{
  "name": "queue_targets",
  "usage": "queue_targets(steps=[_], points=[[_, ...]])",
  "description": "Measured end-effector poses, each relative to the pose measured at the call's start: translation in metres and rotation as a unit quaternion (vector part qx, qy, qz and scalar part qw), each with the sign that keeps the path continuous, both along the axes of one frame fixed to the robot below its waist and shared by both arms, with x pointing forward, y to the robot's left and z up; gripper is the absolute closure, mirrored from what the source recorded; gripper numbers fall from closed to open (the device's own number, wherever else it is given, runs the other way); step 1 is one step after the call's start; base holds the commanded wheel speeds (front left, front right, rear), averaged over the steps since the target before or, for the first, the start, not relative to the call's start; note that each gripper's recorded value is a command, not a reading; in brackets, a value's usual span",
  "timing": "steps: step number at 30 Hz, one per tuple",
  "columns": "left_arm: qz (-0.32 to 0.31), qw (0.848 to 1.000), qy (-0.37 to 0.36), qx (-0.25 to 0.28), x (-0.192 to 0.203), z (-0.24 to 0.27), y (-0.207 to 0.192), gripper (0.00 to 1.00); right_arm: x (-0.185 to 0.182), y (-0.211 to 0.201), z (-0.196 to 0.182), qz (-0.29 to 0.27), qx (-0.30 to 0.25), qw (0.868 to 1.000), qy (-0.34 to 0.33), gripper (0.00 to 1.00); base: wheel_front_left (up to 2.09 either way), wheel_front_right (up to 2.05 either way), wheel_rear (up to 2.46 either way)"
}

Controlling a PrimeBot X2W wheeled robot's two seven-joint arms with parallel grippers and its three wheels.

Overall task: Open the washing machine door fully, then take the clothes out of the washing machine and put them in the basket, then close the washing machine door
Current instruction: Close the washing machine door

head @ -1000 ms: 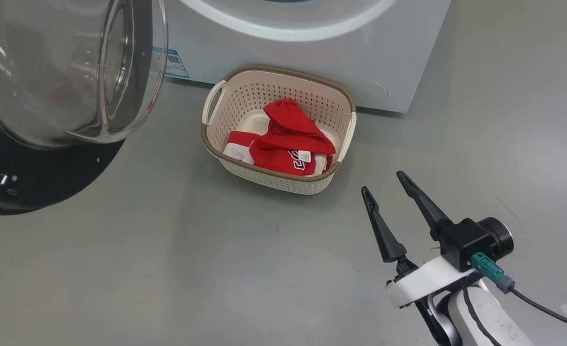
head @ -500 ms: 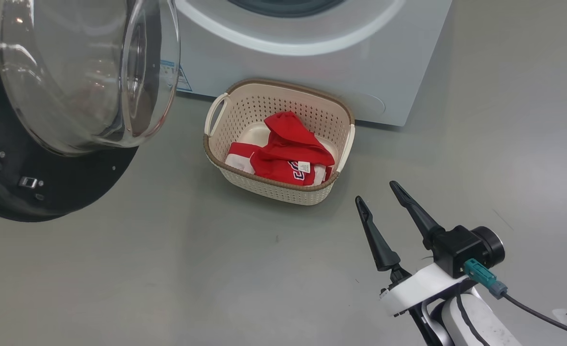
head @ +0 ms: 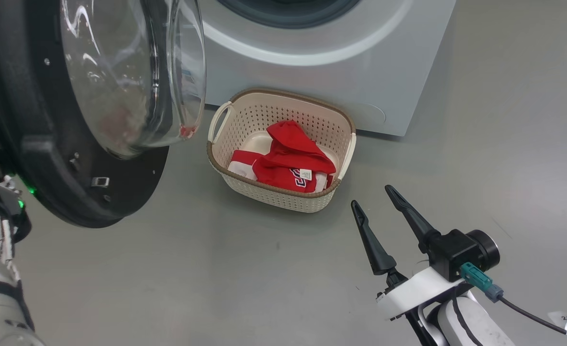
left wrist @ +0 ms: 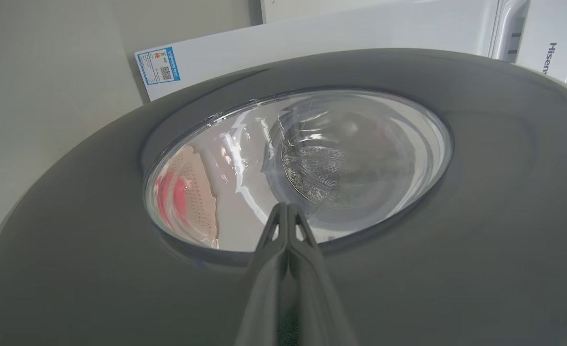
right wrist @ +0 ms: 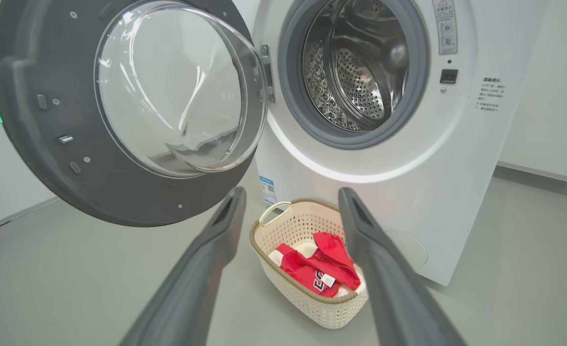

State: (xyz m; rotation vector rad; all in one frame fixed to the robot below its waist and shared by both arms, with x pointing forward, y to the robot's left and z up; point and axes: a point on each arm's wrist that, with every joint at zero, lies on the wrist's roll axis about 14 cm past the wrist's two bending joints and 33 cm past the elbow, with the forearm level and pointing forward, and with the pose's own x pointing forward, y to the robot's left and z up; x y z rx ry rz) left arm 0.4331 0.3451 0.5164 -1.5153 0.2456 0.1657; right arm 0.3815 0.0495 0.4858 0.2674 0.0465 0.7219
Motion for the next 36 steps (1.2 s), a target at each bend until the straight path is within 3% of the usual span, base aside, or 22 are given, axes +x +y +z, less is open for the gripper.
queue_targets(steps=[6,12,21,26,30,32,34,36], points=[[-0.05,0.999,0.003,0.004,0.005,-0.01,-0.037,1.0,-0.001,0.002,0.001,0.002,0.003,1.0,-0.001,0.0,0.0,0.0,0.0],[-0.049,0.999,0.004,0.013,0.001,-0.015,-0.04,1.0,-0.001,0.001,0.0,0.0,0.002,1.0,0.0,0.0,0.0,0.0,0.0],[-0.03,0.986,0.041,0.157,-0.019,-0.023,-0.022,1.0,-0.004,-0.003,-0.005,-0.008,-0.002,1.0,0.011,0.0,0.0,0.0,0.0],[-0.013,0.951,0.09,0.296,-0.05,-0.03,0.01,1.0,-0.008,0.001,-0.003,-0.004,0.0,1.0,0.011,0.0,0.0,0.0,0.0],[-0.009,0.922,0.121,0.367,-0.075,-0.041,0.021,1.0,-0.012,0.004,-0.003,0.002,0.0,1.0,0.012,0.0,0.0,0.0,0.0],[-0.018,0.903,0.13,0.41,-0.084,-0.043,0.021,1.0,-0.013,0.007,-0.002,0.006,0.001,1.0,0.012,0.0,0.0,0.0,0.0],[-0.024,0.87,0.126,0.476,-0.094,-0.04,0.019,1.0,-0.015,0.01,-0.001,0.011,0.002,1.0,0.01,0.0,0.0,0.0,0.0],[-0.02,0.853,0.121,0.507,-0.102,-0.039,0.019,1.0,-0.017,0.012,0.0,0.014,0.002,1.0,0.009,0.0,0.0,0.0,0.0]])
